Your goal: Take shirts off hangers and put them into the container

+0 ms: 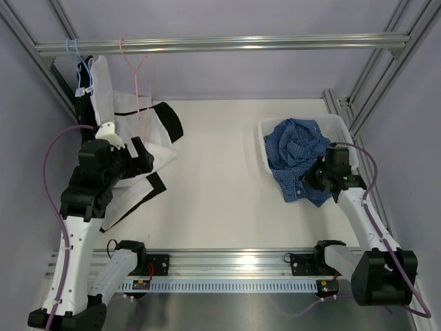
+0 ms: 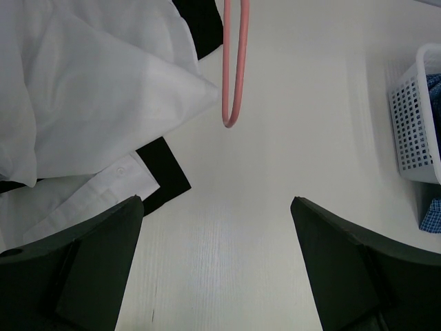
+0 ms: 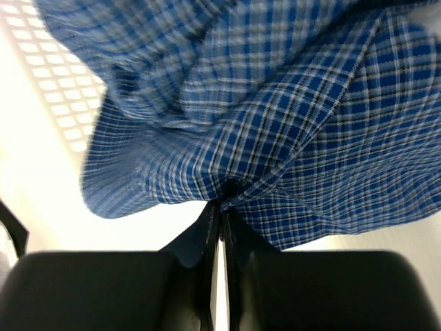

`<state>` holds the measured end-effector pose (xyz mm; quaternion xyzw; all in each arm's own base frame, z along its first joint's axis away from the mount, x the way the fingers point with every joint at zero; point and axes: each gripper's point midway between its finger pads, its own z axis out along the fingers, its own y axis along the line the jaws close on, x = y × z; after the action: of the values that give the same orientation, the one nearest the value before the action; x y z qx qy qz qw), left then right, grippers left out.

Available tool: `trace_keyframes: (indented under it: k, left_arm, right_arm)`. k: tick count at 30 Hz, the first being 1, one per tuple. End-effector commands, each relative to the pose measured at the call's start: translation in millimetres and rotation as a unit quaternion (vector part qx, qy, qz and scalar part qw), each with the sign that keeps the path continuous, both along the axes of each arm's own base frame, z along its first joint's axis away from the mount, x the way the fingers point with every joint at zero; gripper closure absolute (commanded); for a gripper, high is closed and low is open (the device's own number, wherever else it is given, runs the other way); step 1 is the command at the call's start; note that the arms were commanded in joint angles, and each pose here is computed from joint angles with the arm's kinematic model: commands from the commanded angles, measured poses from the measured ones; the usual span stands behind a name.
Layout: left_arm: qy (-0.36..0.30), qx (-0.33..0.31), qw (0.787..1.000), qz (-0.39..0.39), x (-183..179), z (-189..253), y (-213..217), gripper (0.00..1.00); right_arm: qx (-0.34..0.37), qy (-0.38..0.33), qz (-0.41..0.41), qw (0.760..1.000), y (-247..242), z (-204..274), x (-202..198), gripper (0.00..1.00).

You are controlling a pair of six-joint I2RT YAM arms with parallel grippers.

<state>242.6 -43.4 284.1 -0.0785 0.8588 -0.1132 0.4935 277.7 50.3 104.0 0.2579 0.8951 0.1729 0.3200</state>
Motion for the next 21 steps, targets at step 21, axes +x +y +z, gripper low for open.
trace_keyframes:
  k: [21]
  left_arm:
    - [-0.028, -0.005, 1.000, -0.007, -5.8, 15.0, -2.1, 0.05]
  right_arm:
    - [-0.081, -0.122, -0.146, 0.978, -67.3, 131.7, 179.0, 1.00]
